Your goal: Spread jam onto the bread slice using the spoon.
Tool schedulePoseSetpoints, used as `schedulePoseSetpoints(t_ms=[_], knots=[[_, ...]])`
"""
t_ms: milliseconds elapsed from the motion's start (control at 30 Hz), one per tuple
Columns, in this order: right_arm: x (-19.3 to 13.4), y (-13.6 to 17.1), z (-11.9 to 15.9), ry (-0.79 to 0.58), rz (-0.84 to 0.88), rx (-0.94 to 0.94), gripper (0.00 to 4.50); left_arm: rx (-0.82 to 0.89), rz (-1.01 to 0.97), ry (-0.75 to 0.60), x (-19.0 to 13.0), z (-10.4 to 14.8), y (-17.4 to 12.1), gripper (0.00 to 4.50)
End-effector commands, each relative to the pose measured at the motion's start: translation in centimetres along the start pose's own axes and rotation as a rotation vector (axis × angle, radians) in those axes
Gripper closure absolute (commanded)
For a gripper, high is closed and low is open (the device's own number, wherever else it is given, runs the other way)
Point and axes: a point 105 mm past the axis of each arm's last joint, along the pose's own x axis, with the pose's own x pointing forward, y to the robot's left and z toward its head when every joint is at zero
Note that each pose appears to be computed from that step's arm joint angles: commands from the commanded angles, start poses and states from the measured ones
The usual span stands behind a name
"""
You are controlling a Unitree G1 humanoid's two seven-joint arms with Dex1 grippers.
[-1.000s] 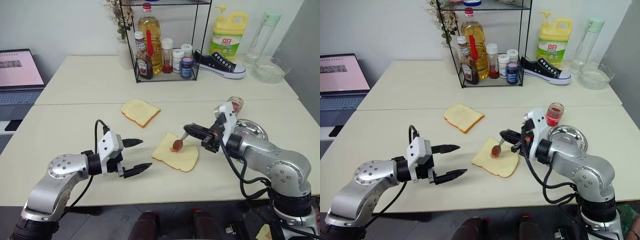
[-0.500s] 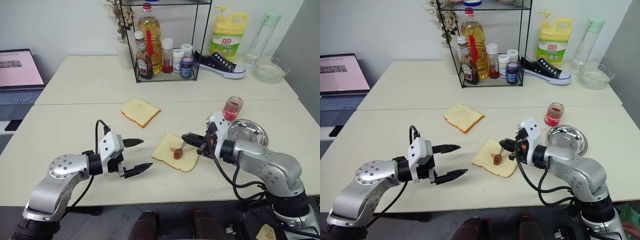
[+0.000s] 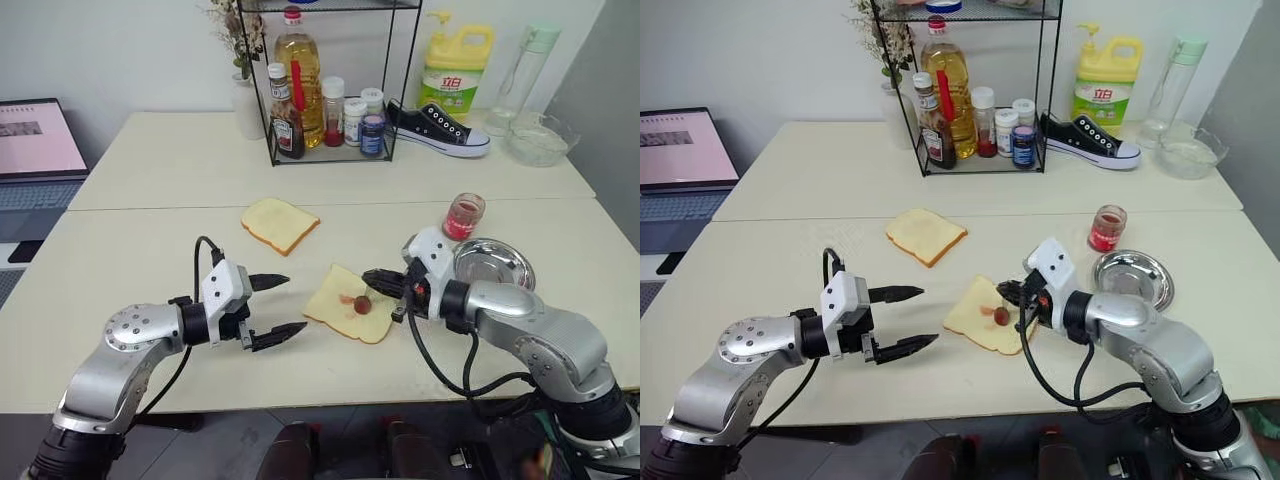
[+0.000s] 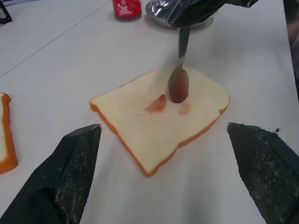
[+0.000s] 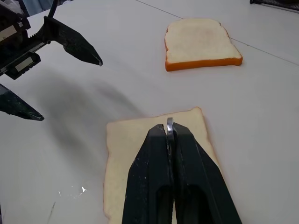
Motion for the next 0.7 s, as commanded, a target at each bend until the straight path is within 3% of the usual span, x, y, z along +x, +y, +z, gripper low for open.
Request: schedulePoseSetpoints(t_ms=[33,200,367,600,700], knots=[[-0.6,-0.1,1.9,-0.056,-0.001,-0.046,4.48,0.028,0.0,-0.019,0.0,0.6,0.1,0.0],[-0.9,-1.1,3.8,-0.106,-0.019,-0.03,4.48,0.03,0.002,-0.016,-0.1,0.6,0.2,0.0],[-0.3,-1.8,3.6,-0.139,-0.03,0.116,4.48,0.034,-0.001,-0.016,-0.1,0.6,0.2,0.0],[1.8,-4.3,1.4,-0.181,-0.043,0.599,4.48,0.035,-0.01,-0.016,0.0,0.7,0.3,0.0],[2.4,-5.2,0.0,-0.158,-0.062,0.708,4.48,0.036,-0.01,-0.015,0.0,0.7,0.2,0.0]])
